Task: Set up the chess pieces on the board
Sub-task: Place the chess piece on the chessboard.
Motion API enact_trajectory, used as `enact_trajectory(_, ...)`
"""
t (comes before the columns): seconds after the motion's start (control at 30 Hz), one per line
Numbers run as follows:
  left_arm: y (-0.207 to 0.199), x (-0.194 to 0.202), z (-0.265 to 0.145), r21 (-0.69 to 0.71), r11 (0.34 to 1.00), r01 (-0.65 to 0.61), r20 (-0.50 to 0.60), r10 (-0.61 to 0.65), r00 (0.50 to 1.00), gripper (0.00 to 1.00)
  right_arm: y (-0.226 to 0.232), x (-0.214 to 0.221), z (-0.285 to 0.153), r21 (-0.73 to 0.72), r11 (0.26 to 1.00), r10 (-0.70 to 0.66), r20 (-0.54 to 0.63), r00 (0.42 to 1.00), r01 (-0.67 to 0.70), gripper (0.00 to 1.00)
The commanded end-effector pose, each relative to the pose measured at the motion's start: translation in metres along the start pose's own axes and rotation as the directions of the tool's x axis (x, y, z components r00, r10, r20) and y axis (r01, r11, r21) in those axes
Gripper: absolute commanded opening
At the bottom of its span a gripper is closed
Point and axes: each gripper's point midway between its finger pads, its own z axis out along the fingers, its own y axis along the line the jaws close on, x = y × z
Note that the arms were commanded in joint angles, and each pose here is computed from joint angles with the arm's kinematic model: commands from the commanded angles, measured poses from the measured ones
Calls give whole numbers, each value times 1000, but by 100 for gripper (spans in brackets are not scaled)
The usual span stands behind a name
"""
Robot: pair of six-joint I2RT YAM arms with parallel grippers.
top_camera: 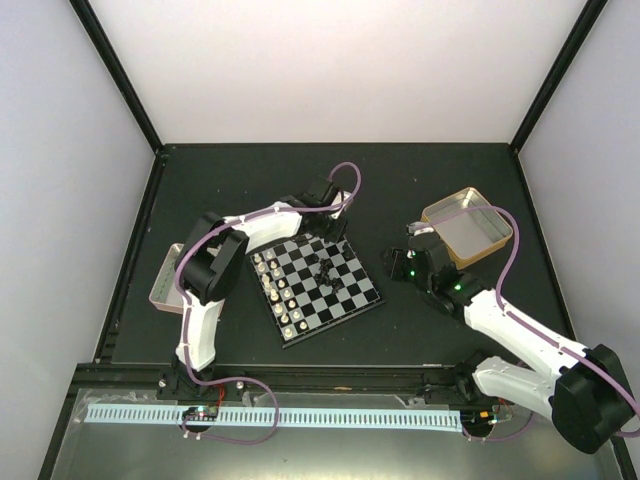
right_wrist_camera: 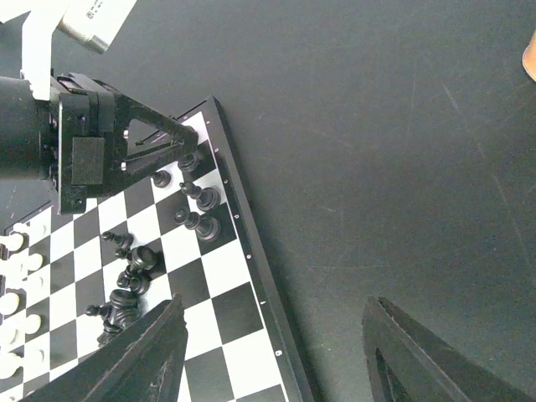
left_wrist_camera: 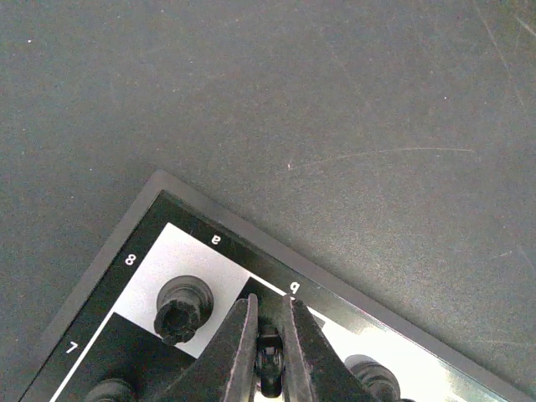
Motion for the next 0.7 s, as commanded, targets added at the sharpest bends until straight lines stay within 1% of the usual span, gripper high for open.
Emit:
enact_trajectory(0.0,-4,-10,2,-10,1000,-21,15,21,1000,9,3,-4,0,-22,1000,6,16,1000,-5,58)
enact_trajectory(0.13,-4,-8,5,-10,1000,-23,10,23,1000,13,4,-4,0,-25,1000,-3,16,1000,3,58)
enact_trajectory(0.33,-9,-4,3,13,1000,-20,-5,20,1000,24,3,-3,1,-23,1000,-3,11,1000,3,58)
enact_trajectory(0.53,-13,-10,-13,23,1000,-4,14,4,1000,27,5,-4,0,-30,1000,0,12,1000,0,58)
enact_trajectory(0.67,-20,-19,-32,44,999,5,41,-7,999,28,7,-6,-2,-37,999,3,16,1000,-3,58)
